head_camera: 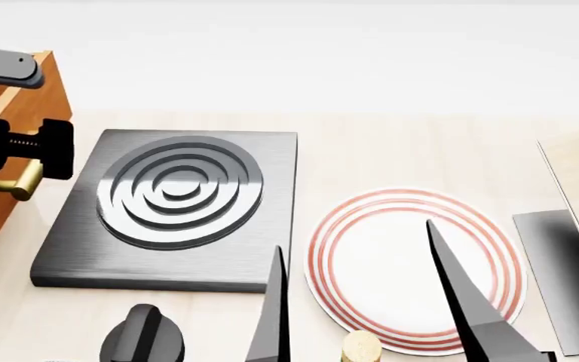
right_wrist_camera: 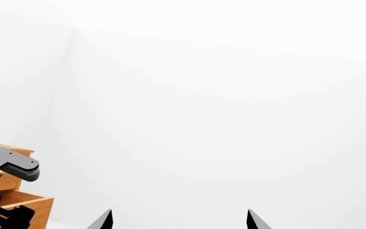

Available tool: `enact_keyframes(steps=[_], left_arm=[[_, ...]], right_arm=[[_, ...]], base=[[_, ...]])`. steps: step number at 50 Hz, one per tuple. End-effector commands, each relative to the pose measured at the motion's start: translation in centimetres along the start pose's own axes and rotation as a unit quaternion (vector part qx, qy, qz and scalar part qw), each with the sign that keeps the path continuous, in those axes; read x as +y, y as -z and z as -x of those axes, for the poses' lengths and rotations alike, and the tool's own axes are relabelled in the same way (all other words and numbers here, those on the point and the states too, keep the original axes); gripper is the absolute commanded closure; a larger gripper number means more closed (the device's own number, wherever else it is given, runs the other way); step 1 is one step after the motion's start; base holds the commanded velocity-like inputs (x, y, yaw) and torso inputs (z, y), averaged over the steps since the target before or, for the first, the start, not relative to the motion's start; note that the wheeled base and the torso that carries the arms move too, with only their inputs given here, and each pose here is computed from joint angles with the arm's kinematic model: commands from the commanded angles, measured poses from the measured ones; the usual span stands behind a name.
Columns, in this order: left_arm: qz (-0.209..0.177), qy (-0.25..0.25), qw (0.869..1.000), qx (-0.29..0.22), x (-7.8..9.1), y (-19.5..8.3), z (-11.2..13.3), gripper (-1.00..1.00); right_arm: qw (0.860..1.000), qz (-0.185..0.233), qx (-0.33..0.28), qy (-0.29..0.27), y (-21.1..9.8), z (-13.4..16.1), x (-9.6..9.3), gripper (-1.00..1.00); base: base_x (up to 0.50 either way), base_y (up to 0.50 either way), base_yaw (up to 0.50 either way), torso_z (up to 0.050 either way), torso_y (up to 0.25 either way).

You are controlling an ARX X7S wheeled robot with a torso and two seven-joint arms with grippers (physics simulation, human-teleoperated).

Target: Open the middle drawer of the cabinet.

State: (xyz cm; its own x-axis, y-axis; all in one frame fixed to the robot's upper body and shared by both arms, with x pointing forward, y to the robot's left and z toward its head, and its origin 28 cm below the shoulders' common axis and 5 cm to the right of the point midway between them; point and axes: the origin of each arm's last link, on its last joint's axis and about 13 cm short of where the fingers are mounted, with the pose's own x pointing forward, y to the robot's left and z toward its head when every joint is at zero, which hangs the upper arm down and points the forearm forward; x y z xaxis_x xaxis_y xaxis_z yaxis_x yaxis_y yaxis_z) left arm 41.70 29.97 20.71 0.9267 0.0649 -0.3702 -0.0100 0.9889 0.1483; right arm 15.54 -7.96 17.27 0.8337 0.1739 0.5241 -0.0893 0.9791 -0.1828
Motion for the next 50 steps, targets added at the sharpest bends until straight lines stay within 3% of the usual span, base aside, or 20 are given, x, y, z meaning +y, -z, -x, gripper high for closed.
enact_keyframes(steps=[1, 50], left_arm=[[0.012, 0.037, 0.999, -0.01, -1.2, -0.5, -0.1, -1.0], [0.053, 0.029, 0.998, -0.01, -6.0, -0.7, -0.6, -1.0]], right_arm=[[1.0, 0.0, -0.001, -0.001, -0.1, 0.0, 0.0, -1.0], [1.0, -0.003, 0.0, -0.002, -0.1, 0.0, -0.1, -1.0]], base=[[0.0, 0.0, 0.0, 0.0, 0.0], [0.0, 0.0, 0.0, 0.0, 0.0]])
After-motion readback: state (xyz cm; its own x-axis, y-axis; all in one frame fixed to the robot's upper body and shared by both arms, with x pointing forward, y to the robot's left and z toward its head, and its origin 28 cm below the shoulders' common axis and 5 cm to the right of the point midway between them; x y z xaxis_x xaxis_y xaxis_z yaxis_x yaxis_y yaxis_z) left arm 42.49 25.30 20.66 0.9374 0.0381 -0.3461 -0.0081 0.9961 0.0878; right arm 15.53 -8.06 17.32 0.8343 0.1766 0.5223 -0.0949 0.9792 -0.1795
